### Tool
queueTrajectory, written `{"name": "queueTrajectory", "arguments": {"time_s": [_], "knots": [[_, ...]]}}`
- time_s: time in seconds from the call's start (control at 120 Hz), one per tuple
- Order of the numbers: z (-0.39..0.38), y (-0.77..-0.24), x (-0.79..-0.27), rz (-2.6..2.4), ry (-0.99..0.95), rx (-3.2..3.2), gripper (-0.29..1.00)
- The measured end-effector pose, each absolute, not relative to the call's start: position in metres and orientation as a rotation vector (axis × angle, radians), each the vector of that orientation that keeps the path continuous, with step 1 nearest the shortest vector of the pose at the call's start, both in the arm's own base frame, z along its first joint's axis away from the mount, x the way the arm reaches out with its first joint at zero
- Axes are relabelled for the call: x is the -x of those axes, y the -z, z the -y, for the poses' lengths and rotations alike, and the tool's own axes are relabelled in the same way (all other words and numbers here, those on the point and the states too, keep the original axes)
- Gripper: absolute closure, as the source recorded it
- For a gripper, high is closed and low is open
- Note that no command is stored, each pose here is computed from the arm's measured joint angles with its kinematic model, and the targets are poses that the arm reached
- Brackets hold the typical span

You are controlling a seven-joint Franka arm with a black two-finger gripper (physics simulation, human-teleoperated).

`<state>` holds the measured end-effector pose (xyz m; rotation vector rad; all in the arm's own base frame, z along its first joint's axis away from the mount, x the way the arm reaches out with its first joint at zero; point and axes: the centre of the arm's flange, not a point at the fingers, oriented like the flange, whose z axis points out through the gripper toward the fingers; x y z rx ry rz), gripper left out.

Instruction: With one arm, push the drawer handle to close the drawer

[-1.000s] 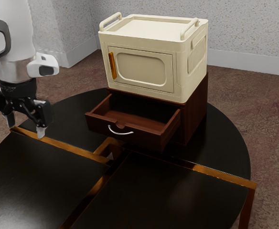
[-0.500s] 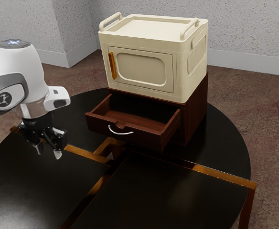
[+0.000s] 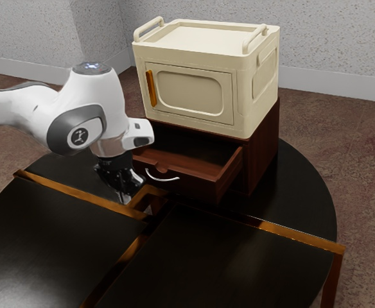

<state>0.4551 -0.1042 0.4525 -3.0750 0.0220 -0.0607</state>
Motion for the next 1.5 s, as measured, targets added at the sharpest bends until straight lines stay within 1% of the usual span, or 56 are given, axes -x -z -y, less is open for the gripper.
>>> {"name": "queueTrajectory", "arguments": {"time_s": [0.375,0.692,0.808,0.95,1.225,1.5], "knots": [[0.122,-0.428,-0.513,-0.113,0.049,3.094,0.78],[0.117,-0.421,-0.542,-0.083,0.032,3.109,0.78],[0.104,-0.421,-0.555,-0.033,0.023,3.111,0.79],[0.083,-0.414,-0.565,0.026,-0.003,3.104,0.79],[0.095,-0.406,-0.578,-0.032,-0.011,3.084,0.78],[0.089,-0.403,-0.586,-0.034,0.0,3.073,0.78]]}}
